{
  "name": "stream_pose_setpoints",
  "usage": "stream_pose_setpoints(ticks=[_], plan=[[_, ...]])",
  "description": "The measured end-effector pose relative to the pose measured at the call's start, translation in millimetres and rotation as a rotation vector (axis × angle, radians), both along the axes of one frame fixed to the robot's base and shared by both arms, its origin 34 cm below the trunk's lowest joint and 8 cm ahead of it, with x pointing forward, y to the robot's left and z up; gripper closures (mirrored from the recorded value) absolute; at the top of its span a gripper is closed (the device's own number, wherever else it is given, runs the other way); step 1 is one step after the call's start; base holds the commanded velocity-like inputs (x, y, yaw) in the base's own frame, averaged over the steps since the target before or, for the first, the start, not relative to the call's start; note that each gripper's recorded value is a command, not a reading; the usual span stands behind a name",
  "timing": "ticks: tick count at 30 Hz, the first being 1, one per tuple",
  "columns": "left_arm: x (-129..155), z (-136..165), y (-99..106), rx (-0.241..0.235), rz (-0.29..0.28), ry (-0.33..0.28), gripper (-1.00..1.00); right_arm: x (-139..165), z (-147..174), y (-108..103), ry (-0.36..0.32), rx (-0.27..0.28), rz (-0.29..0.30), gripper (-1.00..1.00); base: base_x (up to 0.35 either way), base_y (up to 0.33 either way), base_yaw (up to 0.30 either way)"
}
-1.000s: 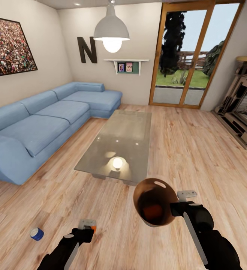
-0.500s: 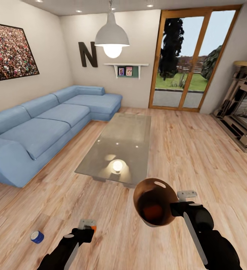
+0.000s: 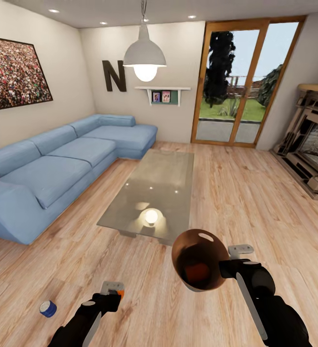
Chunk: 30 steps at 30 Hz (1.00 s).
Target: Put the three can of soda from the living room inside the tash can in the kitchen.
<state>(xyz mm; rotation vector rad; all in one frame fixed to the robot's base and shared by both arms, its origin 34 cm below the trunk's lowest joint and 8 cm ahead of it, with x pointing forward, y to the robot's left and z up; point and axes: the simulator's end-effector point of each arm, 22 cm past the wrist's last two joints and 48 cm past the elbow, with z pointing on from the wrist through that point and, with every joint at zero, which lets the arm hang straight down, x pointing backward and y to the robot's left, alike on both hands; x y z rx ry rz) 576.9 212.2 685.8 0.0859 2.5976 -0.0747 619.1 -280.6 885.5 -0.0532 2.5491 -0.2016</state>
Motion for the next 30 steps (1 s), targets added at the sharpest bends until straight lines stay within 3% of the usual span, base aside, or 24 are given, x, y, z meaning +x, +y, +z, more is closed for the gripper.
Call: stream_pose_setpoints(ticks=[9,13,18,23,27,30], plan=[[1,2,-3,-0.013,-0.006,-0.004,1.0,-4,-9,0,0.024,0.001,-0.002,1.0,0.0,0.0,0.0],[6,5,-5,-0.028,-0.015,-0.015,1.0,-7,-15,8,0.042,-0.018,0.029,1.0,0.0,0.0,0.0],[14,19,-20,-0.104,-0.055,-0.013,1.0,-11,-22,25,0.059,-0.027,0.078,1.0,0.0,0.0,0.0],[25,40,-36,-0.183,-0.099,-0.006,1.0,-10,-21,17,0.058,-0.097,0.085,1.0,0.0,0.0,0.0],[23,48,-44,-0.229,-0.115,0.034,1.0,-19,-39,13,0.106,-0.123,0.088,1.0,0.0,0.0,0.0],[19,51,-50,-0.26,-0.126,0.066,1.0,-21,-41,1,0.116,-0.191,0.088,1.0,0.0,0.0,0.0]])
